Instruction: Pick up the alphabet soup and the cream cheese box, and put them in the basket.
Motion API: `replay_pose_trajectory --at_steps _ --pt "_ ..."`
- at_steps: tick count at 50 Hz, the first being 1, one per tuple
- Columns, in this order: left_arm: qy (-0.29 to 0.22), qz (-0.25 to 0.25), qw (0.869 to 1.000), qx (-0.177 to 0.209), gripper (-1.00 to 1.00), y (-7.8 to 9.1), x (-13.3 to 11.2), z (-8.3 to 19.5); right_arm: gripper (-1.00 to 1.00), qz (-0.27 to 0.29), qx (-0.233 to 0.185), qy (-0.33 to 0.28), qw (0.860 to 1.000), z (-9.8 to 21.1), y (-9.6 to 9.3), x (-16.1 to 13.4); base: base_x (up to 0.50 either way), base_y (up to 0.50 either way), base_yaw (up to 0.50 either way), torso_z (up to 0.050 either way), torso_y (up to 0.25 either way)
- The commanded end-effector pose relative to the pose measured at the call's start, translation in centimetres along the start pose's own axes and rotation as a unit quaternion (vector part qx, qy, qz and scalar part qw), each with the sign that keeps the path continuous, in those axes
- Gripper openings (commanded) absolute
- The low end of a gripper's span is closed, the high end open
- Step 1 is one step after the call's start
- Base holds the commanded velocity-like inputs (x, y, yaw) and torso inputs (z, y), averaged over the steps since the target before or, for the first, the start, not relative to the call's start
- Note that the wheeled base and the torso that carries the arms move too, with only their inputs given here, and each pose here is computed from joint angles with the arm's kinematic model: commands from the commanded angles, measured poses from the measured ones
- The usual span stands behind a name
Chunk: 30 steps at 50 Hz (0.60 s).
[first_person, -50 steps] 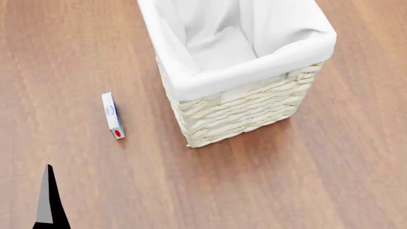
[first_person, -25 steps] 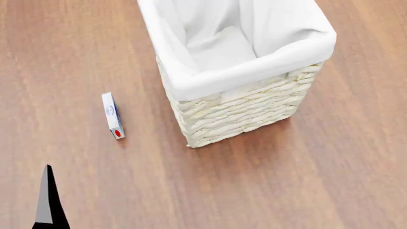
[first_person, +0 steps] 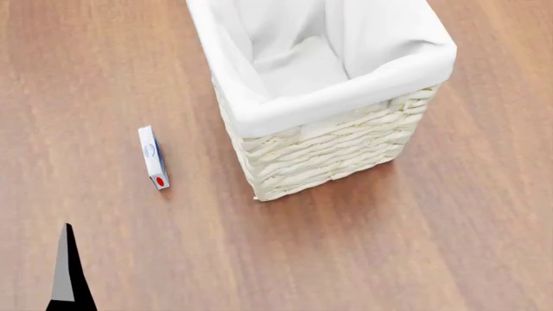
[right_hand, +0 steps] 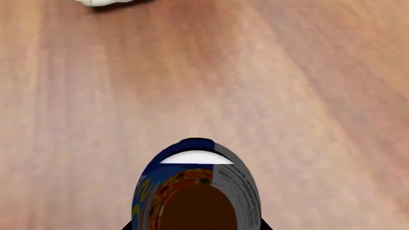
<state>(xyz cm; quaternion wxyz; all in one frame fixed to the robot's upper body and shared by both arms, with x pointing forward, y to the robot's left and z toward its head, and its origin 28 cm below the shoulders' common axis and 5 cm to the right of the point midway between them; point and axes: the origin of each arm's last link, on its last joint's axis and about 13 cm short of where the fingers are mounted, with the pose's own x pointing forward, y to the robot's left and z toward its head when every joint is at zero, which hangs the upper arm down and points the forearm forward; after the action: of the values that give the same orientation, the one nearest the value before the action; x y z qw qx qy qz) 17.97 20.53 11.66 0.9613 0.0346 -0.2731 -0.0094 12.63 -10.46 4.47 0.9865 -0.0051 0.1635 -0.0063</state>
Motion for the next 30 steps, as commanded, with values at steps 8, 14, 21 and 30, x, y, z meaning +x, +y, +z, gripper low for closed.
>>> replay_pose_trajectory --at_steps 8,14,21,30 --pt "0.002 0.003 1.000 0.004 1.00 0.1 0.0 -0.1 -1.00 -0.017 -0.082 -0.129 0.988 3.2 0.1 -1.8 0.00 0.00 0.00 0.000 0.000" --pt "0.001 -0.001 1.000 0.004 1.00 0.0 0.0 -0.1 -1.00 -0.026 -0.109 -0.229 0.967 5.7 -0.2 -2.7 0.00 0.00 0.00 0.000 0.000" --pt "0.001 -0.004 1.000 0.004 1.00 -0.2 0.0 0.0 -1.00 -0.017 -0.160 -0.428 0.889 9.8 0.5 -4.0 0.00 0.00 0.00 0.000 0.000" --pt "0.002 -0.011 1.000 0.000 1.00 -0.6 -0.2 0.0 -1.00 -0.140 -0.212 -0.569 0.782 15.5 -0.6 -3.8 0.00 0.00 0.00 0.000 0.000"
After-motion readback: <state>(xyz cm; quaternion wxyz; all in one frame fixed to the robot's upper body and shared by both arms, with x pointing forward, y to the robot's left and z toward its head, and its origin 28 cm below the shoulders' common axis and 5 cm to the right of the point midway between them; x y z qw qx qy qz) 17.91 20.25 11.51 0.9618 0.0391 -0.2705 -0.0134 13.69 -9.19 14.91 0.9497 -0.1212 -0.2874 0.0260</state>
